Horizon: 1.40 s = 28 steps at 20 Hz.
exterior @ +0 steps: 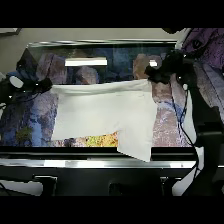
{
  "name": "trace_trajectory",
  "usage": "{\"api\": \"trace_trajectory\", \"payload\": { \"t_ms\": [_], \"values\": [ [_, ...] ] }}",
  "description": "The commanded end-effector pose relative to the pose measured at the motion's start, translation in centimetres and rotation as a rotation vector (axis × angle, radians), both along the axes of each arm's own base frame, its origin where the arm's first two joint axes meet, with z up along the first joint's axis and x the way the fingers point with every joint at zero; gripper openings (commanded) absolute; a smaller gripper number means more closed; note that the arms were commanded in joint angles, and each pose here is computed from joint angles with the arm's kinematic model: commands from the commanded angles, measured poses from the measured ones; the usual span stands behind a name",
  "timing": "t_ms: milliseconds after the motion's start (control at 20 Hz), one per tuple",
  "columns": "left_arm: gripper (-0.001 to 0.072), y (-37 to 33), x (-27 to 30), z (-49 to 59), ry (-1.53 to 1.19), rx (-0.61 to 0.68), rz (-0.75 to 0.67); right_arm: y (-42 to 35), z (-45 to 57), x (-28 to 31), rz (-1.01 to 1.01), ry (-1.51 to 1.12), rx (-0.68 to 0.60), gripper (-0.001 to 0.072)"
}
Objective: Fold the clothes and pants, and hang the long-sleeved shirts on hangers.
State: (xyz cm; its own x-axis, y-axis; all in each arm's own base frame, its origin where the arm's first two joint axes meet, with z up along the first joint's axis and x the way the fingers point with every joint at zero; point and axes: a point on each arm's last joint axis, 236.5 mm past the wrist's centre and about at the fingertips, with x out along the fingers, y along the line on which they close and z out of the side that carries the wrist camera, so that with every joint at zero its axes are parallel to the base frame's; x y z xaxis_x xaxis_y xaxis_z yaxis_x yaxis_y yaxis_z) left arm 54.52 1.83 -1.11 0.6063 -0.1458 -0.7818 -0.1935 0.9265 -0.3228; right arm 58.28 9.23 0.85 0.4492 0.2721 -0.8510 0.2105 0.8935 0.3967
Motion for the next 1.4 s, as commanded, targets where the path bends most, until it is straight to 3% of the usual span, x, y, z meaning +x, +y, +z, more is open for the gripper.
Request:
{"api": "trace_trajectory", "payload": {
  "t_ms": [0, 50, 100, 150, 250, 500, 650, 850, 950, 1000, 1150, 1350],
  "values": [
    [0.0026, -2.1, 0.9, -4.2, 0.035, -0.054, 0.004, 1.1, -5.3, 1.2, -0.056, 0.058, 0.074, 0.0061],
    [0.0101, -2.4, 0.7, -4.4, 0.05, -0.074, 0.005, 1.3, -5.5, 1.0, -0.053, 0.069, 0.081, 0.0117],
    [0.0248, -2.4, 0.4, -4.3, 0.065, -0.09, 0.006, 1.4, -5.2, 0.8, -0.047, 0.074, 0.086, 0.0186],
    [0.0347, -2.1, -0.1, -3.8, 0.092, -0.108, 0.009, 1.3, -4.4, 0.4, -0.013, 0.069, 0.087, 0.0232],
    [0.0474, -0.4, -1.3, -1.9, 0.146, -0.133, 0.009, -0.6, -1.4, -0.7, 0.08, 0.037, 0.051, 0.0318],
    [0.0473, 8.2, -9.1, 2.3, 0.275, -0.144, 0.162, -9.0, 4.5, -7.0, 0.261, 0.078, -0.043, 0.0377],
    [0.0473, 9.9, -14.9, 1.9, 0.318, -0.175, 0.251, -9.7, 2.9, -11.8, 0.237, 0.203, 0.168, 0.0376],
    [0.0473, 8.2, -20.7, -0.1, 0.384, -0.205, 0.285, -8.2, -3.7, -18.6, 0.239, 0.394, 0.285, 0.0377],
    [0.0473, 7.5, -21.7, -0.5, 0.4, -0.211, 0.282, -6.8, -6.4, -21.4, 0.239, 0.452, 0.339, 0.0384],
    [0.0473, 7.5, -21.8, -0.5, 0.403, -0.213, 0.281, -5.8, -7.3, -22.4, 0.241, 0.461, 0.38, 0.0423],
    [0.0472, 7.5, -21.7, -0.5, 0.402, -0.212, 0.281, -3.6, -8.9, -24.3, 0.232, 0.483, 0.483, 0.0424],
    [0.0473, 7.6, -21.7, -0.5, 0.4, -0.212, 0.282, -2.6, -10.1, -26.5, 0.23, 0.533, 0.527, 0.0423]
  ]
}}
